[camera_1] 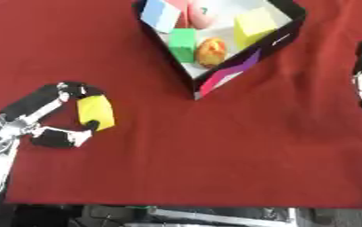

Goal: Pick up objects on the table and place them in the box.

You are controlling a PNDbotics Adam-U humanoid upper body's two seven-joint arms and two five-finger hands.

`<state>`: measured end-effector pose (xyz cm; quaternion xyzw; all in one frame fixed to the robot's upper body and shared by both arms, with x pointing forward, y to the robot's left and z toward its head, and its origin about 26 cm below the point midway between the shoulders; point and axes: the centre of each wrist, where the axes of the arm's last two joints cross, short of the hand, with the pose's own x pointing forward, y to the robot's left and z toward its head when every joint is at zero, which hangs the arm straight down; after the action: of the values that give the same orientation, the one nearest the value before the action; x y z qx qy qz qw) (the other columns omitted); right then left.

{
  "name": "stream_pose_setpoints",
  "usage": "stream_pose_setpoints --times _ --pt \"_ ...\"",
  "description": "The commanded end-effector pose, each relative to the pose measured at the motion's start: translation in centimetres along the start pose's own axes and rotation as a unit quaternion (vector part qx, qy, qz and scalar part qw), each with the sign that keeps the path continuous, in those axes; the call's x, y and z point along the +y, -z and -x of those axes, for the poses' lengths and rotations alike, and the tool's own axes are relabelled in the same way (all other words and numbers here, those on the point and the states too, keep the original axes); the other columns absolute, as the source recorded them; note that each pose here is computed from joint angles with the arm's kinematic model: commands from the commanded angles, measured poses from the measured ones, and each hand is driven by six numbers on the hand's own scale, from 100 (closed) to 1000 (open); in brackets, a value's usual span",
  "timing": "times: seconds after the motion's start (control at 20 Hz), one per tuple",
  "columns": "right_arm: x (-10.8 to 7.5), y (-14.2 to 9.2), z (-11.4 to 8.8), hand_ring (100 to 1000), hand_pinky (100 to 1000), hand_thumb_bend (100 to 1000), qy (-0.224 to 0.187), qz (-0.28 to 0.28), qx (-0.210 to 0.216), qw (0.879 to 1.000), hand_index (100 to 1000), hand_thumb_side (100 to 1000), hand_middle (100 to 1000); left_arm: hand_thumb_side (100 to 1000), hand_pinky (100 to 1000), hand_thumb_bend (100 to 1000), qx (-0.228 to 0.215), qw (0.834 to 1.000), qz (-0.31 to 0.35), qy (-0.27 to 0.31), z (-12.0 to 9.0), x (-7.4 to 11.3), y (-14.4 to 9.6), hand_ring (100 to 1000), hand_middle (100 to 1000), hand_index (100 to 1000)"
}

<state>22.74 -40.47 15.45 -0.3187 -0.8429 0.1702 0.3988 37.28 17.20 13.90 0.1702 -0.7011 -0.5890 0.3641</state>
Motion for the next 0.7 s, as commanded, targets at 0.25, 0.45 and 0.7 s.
stream_pose_setpoints --times 0.25,0.45,0.7 --pt "-0.4 0.5 -0.6 692 1000 100 -0.007 -0.001 -0.015 1.0 705 470 624 172 720 100 0.007 1.0 -0.013 0.005 0.1 0.3 -0.2 563 410 842" --pt "-0.4 0.5 -0.6 692 1000 100 -0.007 0.0 -0.016 1.0 705 470 623 174 703 100 0.001 1.0 -0.022 0.006 -0.1 0.8 -0.4 548 399 835" --pt "-0.5 0.4 -0.6 693 1000 100 -0.007 0.002 -0.017 1.0 704 470 624 166 689 100 -0.022 0.998 -0.051 0.015 -0.6 3.0 -1.3 537 391 814"
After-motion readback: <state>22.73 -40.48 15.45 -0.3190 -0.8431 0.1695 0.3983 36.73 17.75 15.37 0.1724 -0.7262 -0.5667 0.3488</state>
